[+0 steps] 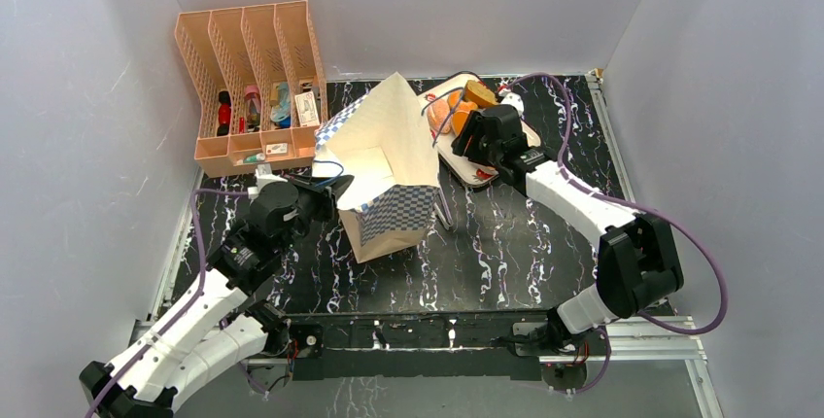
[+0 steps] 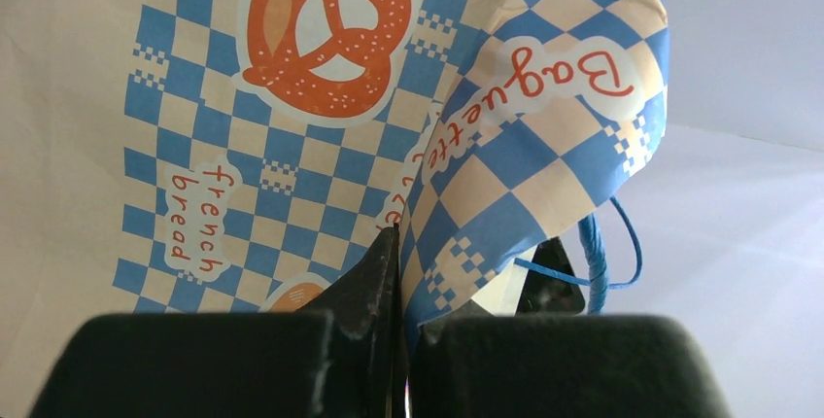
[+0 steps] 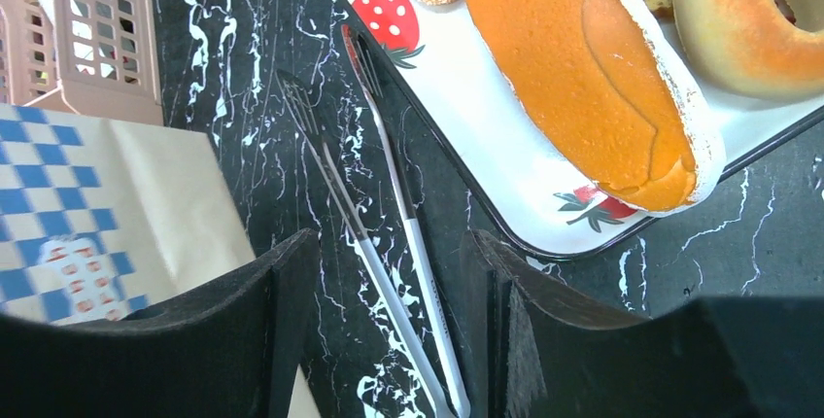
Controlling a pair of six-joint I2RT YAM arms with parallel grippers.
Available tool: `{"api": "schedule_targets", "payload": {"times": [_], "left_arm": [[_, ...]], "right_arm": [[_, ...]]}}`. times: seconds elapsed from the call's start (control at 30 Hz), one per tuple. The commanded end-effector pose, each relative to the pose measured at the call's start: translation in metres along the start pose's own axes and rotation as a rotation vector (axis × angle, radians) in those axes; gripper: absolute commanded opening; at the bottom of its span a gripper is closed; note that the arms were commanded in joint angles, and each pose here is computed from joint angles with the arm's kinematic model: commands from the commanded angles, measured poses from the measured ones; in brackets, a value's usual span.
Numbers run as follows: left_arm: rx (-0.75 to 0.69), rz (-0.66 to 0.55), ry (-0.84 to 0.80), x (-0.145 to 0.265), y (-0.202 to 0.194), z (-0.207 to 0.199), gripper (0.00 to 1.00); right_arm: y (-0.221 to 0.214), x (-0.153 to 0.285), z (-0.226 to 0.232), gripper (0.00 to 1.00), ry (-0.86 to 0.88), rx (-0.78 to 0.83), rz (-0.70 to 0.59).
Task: Take the fake bread out of the paper bag
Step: Adjust the paper bag at the center of the board.
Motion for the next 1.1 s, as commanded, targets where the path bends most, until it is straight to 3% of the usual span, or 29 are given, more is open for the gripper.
{"api": "schedule_targets", "payload": {"times": [0.0, 0.77, 1.07], "left_arm": [[0.048, 0.041, -0.069, -0.004, -0.005, -0.003, 0.0], [0.115, 0.134, -0.051, -0.031, 0.002, 0.036, 0.0], [0.009, 0.206, -0.058, -0.038, 0.004, 0.017, 0.39]], "right_arm": [[0.013, 0.014, 0.008, 0.53, 0.067, 0.003, -0.069], [0.009, 0.014, 0.007, 0.52, 0.075, 0.006, -0.062], [0.011, 0.014, 0.007, 0.52, 0.059, 0.018, -0.067]]}}
Point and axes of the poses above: each gripper's point midway between its finger pads, its own x axis back along the fingers, its own z axis along the line the jaws close on, y = z × x, the point moved 9 cm from there along x, back along the fingers, and after that the axes turned 5 degrees about -x, right-handed, at the moved point
